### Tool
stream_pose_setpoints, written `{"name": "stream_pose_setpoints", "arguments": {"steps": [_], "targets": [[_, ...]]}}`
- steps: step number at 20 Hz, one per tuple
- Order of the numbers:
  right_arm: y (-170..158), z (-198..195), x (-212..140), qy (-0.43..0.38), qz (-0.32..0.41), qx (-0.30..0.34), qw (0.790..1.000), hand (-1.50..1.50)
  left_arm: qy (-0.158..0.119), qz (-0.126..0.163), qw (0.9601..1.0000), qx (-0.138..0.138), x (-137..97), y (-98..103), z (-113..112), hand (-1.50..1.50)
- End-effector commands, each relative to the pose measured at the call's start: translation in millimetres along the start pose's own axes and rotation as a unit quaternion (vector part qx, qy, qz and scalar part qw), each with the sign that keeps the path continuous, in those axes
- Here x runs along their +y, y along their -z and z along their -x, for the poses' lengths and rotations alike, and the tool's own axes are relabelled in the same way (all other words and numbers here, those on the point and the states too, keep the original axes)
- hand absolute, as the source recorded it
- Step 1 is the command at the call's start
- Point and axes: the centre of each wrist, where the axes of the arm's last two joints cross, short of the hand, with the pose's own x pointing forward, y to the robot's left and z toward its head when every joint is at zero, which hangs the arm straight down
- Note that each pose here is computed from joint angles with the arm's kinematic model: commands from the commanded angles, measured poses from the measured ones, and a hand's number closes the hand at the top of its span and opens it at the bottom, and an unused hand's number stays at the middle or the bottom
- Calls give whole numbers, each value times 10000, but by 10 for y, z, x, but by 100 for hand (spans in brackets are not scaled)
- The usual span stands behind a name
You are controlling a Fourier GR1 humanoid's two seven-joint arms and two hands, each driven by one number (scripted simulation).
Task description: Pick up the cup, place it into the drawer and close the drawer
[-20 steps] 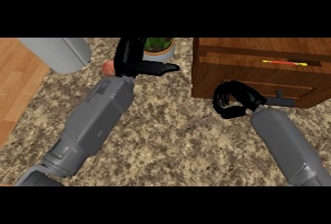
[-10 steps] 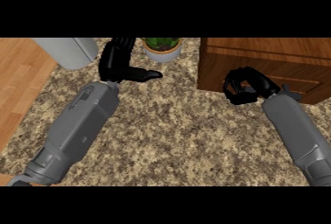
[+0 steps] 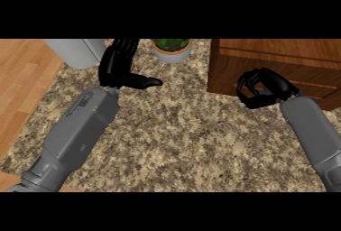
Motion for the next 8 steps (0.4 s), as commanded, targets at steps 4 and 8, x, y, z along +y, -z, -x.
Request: {"name": "stream_pose_setpoints", "arguments": {"steps": [4, 8], "targets": [[-25, -508, -837, -470, 1272, -94, 9907, 150, -90, 69, 9999, 0, 63, -41, -13, -150], [-68, -546, -911, -405, 1210, -141, 9917, 150, -130, 115, 9998, 38, 31, -70, 21, -150]]}}
